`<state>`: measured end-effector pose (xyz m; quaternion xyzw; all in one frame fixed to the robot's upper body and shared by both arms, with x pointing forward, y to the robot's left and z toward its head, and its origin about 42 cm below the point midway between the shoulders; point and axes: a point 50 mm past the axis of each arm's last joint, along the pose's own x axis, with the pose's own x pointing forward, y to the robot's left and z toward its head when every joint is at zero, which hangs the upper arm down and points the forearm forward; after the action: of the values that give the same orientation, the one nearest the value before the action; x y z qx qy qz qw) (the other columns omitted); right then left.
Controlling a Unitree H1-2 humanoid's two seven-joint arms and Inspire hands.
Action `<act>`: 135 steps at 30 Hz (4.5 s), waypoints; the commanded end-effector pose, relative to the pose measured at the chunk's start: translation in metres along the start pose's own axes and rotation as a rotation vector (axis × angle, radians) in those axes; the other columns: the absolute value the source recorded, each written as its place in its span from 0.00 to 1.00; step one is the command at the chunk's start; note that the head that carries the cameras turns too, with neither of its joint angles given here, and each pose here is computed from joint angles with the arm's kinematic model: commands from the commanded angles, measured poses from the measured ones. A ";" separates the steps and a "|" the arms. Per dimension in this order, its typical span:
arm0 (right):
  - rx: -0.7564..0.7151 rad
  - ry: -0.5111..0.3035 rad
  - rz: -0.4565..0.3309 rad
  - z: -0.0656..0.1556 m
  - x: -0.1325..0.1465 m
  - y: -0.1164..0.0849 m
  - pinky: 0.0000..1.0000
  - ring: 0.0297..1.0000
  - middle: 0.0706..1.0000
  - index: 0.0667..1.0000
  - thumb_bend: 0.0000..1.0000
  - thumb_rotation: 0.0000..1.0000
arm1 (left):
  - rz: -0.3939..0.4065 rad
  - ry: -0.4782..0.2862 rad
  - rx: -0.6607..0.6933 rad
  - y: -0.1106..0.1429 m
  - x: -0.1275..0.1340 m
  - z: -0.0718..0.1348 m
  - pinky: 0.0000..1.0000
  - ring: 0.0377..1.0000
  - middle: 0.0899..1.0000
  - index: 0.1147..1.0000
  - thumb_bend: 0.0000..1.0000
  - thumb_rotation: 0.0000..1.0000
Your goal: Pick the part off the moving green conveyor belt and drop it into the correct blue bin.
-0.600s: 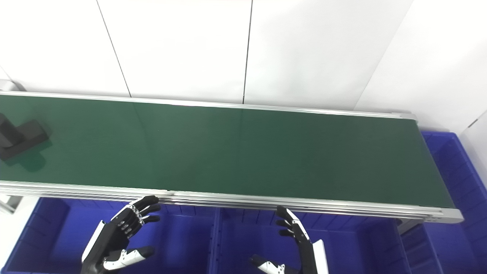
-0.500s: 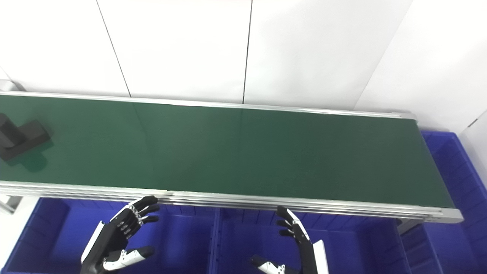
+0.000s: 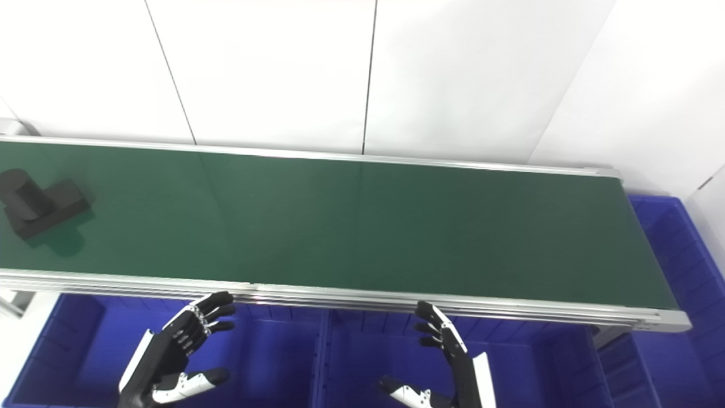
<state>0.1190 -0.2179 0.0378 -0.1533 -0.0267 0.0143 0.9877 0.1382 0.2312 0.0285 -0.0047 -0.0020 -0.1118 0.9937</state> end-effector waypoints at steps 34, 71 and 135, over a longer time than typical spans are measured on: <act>-0.040 -0.307 -0.075 0.057 0.036 -0.072 0.78 0.80 0.83 0.86 0.71 0.36 | 0.020 -0.074 0.080 -0.068 0.027 0.009 0.70 0.76 0.78 0.74 0.98 0.35; -0.205 -0.505 0.038 0.112 0.140 -0.062 0.72 0.79 0.82 0.86 0.83 0.53 | 0.061 -0.039 0.209 -0.063 0.029 -0.020 0.65 0.73 0.74 0.71 1.00 0.36; -0.305 -0.547 0.266 0.194 0.260 0.007 0.69 0.77 0.83 0.86 0.86 0.55 | 0.090 -0.049 0.199 -0.045 0.003 -0.007 0.65 0.72 0.73 0.71 1.00 0.45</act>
<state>0.3588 -0.1539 0.2139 -0.2950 -0.2460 0.1805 0.9055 0.1277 0.1834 0.0120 0.0962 -0.0070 -0.0644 0.9933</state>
